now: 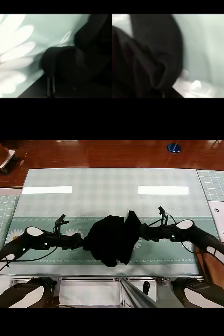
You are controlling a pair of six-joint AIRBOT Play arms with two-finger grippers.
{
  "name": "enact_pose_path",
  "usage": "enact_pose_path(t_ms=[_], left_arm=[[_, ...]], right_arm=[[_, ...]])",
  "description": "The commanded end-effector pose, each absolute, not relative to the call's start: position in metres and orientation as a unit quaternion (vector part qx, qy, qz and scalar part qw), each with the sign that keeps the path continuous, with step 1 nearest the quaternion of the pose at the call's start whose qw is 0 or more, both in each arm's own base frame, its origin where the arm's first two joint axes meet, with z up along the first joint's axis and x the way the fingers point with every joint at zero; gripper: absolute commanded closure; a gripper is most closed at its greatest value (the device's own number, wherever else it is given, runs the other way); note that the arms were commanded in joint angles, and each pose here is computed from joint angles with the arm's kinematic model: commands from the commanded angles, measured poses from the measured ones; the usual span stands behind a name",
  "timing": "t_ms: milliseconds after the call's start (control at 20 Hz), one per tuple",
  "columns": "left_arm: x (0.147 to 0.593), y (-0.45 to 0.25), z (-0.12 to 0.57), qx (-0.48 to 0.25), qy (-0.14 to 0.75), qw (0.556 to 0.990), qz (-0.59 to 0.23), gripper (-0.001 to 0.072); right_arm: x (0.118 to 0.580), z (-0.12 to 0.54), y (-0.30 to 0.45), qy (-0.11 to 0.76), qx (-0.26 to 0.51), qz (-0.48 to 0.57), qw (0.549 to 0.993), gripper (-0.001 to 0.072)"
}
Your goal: Fold the shirts.
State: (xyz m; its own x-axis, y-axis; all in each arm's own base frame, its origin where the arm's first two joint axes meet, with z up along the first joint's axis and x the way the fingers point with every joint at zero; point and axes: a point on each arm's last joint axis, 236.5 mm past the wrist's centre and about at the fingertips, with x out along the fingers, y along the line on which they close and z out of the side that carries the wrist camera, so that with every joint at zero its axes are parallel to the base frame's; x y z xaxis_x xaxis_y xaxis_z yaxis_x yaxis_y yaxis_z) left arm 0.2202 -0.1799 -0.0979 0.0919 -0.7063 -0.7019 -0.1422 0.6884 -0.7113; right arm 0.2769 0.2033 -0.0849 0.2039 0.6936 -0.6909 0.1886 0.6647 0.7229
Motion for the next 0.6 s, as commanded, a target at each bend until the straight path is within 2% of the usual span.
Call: enact_pose_path(t_ms=[0, 150, 250, 400, 550], left_arm=[[0.256, -0.181, -0.053, -0.336, 0.600, 0.681, -0.251, 0.0682], [0.334, -0.156, 0.064, -0.337, 0.478, 0.763, -0.273, 0.0683], [0.369, -0.131, 0.165, -0.321, 0.373, 0.826, -0.276, 0.0683], [0.369, -0.110, 0.306, -0.270, 0.228, 0.890, -0.288, 0.0683], [0.328, -0.108, 0.414, -0.205, 0.107, 0.926, -0.300, 0.0683]], right_arm=[[0.308, -0.032, 0.218, 0.561, 0.334, 0.272, 0.707, 0.0690], [0.376, 0.091, 0.187, 0.458, 0.246, 0.273, 0.809, 0.0690], [0.400, 0.193, 0.159, 0.371, 0.168, 0.248, 0.879, 0.0690], [0.381, 0.329, 0.123, 0.254, 0.077, 0.211, 0.941, 0.0690], [0.324, 0.423, 0.099, 0.158, 0.028, 0.187, 0.969, 0.0690]])
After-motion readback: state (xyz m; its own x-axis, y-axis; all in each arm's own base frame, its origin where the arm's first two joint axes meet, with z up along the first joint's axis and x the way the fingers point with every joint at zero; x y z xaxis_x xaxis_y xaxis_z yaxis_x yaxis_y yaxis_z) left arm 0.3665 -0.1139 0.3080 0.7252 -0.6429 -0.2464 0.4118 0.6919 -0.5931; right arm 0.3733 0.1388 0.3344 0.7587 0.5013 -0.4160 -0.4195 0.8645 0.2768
